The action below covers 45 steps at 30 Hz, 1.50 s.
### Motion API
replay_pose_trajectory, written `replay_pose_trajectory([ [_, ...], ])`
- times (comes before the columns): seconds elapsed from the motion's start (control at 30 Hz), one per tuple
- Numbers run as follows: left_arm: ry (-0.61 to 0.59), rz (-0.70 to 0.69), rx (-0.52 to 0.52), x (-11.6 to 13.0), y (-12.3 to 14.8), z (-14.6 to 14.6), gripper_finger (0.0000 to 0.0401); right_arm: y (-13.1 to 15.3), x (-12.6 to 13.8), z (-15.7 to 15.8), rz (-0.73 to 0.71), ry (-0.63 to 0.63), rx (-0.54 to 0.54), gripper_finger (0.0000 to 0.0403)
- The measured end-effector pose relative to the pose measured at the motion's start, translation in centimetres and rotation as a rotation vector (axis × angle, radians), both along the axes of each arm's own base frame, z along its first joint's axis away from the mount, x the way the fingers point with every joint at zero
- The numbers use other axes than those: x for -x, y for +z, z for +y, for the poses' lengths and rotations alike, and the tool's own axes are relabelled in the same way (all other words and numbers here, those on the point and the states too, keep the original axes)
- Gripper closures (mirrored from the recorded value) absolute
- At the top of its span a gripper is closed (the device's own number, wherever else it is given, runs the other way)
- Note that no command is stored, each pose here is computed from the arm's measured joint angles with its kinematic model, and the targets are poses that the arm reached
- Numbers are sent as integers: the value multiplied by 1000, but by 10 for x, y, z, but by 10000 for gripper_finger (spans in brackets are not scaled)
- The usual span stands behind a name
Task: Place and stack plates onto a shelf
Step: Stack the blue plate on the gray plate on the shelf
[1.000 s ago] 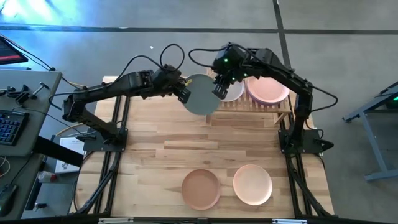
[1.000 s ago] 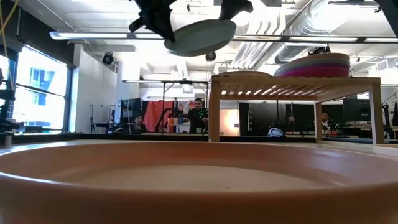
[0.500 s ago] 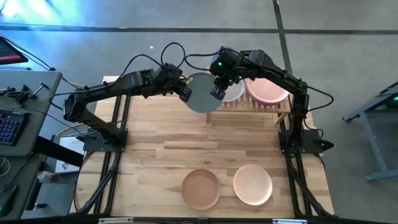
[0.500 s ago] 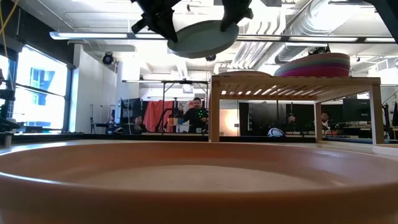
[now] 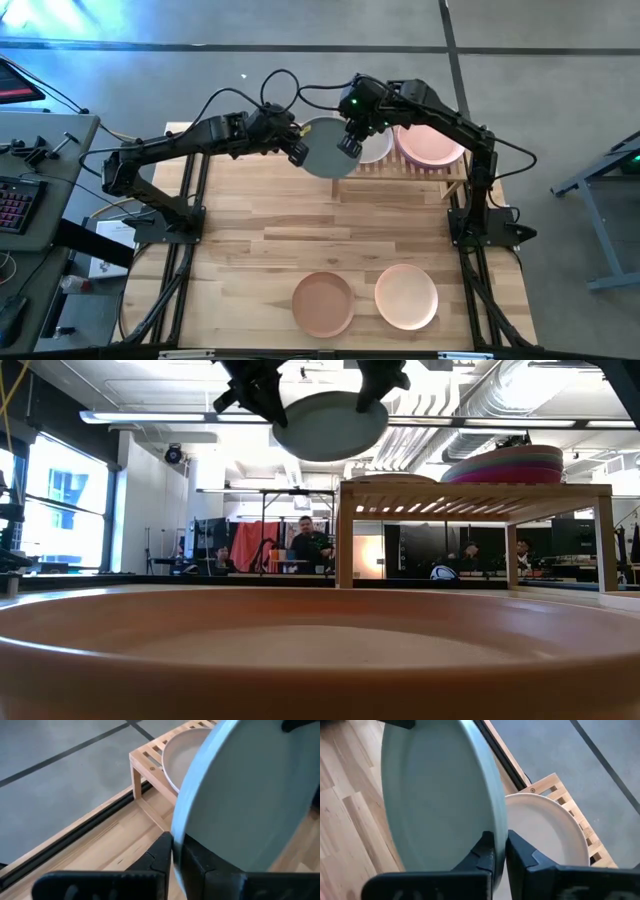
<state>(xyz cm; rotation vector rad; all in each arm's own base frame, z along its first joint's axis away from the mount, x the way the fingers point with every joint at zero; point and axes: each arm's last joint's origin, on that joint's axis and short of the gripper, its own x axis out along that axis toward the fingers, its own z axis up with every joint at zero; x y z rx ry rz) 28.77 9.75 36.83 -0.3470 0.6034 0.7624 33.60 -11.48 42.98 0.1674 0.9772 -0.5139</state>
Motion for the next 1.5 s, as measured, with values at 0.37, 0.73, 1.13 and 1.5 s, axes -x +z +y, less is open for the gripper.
replay_pose_trajectory([
  [0.37,-90,8,26,-1,-1,-2,321,0,1,1,7,11,-7,402],
  [0.73,-93,-44,52,7,8,-5,298,-2,9,-9,53,18,-41,402],
  [1.13,-119,-53,76,11,11,-7,298,3,35,-51,49,15,-81,402],
  [1.5,-135,-58,89,11,11,-8,298,6,91,-126,-127,-91,-265,402],
])
